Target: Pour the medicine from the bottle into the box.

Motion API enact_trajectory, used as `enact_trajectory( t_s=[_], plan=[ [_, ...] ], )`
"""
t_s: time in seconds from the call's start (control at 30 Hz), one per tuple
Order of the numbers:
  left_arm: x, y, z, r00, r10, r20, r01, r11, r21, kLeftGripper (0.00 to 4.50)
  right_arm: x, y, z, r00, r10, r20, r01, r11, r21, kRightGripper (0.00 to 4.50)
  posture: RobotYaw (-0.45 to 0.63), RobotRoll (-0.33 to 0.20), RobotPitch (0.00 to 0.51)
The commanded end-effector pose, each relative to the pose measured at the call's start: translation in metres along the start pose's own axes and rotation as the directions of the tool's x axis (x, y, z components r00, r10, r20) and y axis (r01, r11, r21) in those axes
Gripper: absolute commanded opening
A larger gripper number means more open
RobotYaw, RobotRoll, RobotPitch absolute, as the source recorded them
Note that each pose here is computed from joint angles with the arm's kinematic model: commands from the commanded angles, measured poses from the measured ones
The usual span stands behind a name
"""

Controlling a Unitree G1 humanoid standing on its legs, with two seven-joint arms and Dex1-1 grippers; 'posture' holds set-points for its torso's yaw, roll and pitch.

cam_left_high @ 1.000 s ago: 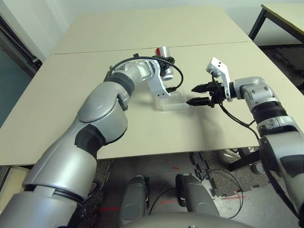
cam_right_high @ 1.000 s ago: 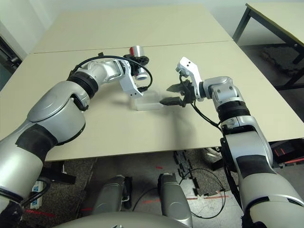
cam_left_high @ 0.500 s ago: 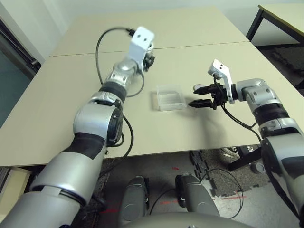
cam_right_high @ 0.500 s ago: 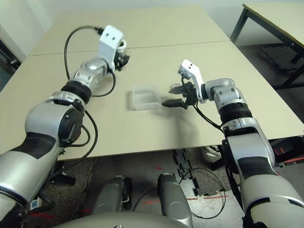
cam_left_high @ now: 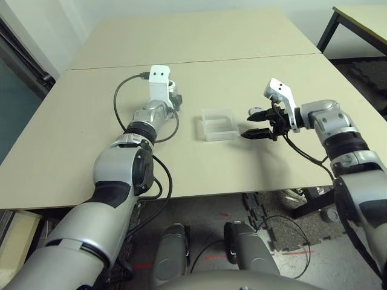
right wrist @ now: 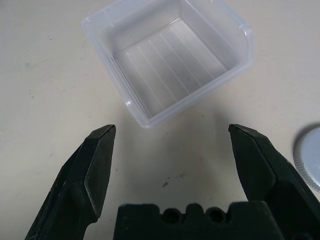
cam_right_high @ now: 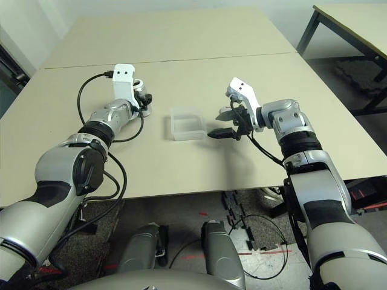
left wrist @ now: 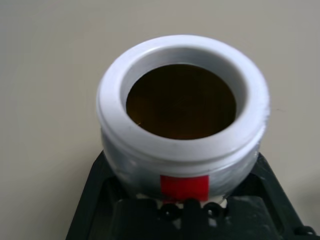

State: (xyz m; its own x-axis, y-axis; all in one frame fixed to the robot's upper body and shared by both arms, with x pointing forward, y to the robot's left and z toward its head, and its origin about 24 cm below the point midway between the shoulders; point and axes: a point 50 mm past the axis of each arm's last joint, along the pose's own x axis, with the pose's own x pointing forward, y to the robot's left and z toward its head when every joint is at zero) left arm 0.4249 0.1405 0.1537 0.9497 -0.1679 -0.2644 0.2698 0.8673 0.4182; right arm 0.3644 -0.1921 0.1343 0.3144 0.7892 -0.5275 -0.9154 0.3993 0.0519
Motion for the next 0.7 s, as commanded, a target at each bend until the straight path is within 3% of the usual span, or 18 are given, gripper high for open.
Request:
enact_trajectory(
  t_s=[0.03,0.07,0.1,0.13,0.17,0.23,0.33,0.43,0.7],
  plan=[
    [-0.007,-0.010,0.081,0.964,-0.110,0.242,-0.085,0.735,0.673,2.55,0.003,0.000,0.000,1.000,0.013,-0.005,-0.013,1.000,-0.002,4.50,0.02,0.000,0.049],
    [-0.010,-0.020,0.099,0.945,-0.165,0.282,-0.147,0.557,0.818,2.55,0.003,0.000,0.000,1.000,0.013,-0.005,-0.013,1.000,-0.003,4.50,0.02,0.000,0.049],
    [-0.013,-0.029,0.110,0.929,-0.212,0.303,-0.200,0.399,0.895,2.55,0.004,0.000,0.000,1.000,0.012,-0.004,-0.012,1.000,-0.003,4.50,0.02,0.000,0.049],
    [-0.013,-0.041,0.116,0.920,-0.262,0.293,-0.251,0.182,0.951,2.55,0.005,0.000,0.001,1.000,0.012,-0.003,-0.012,1.000,-0.005,4.50,0.02,0.000,0.050],
    [-0.013,-0.051,0.114,0.915,-0.303,0.266,-0.286,-0.024,0.958,2.55,0.006,0.000,0.002,1.000,0.012,-0.001,-0.012,1.000,-0.009,4.50,0.01,0.000,0.047],
    [-0.010,-0.063,0.104,0.914,-0.351,0.201,-0.308,-0.280,0.909,2.55,0.009,0.000,0.006,1.000,0.013,0.008,-0.013,1.000,-0.016,4.50,0.01,0.000,0.044],
    [-0.007,-0.076,0.085,0.910,-0.397,0.120,-0.310,-0.459,0.832,2.55,0.012,-0.001,0.009,1.000,0.011,0.016,-0.011,1.000,-0.022,4.50,0.00,0.000,0.044],
    [-0.005,-0.086,0.066,0.902,-0.429,0.045,-0.302,-0.553,0.776,2.55,0.013,-0.002,0.011,1.000,0.000,0.024,0.000,1.000,-0.021,4.50,0.00,0.000,0.045],
    [-0.004,-0.096,0.058,0.900,-0.432,0.056,-0.291,-0.500,0.815,2.55,0.013,-0.003,0.011,1.000,-0.003,0.027,0.004,1.000,-0.022,4.50,0.00,0.000,0.048]
  ],
)
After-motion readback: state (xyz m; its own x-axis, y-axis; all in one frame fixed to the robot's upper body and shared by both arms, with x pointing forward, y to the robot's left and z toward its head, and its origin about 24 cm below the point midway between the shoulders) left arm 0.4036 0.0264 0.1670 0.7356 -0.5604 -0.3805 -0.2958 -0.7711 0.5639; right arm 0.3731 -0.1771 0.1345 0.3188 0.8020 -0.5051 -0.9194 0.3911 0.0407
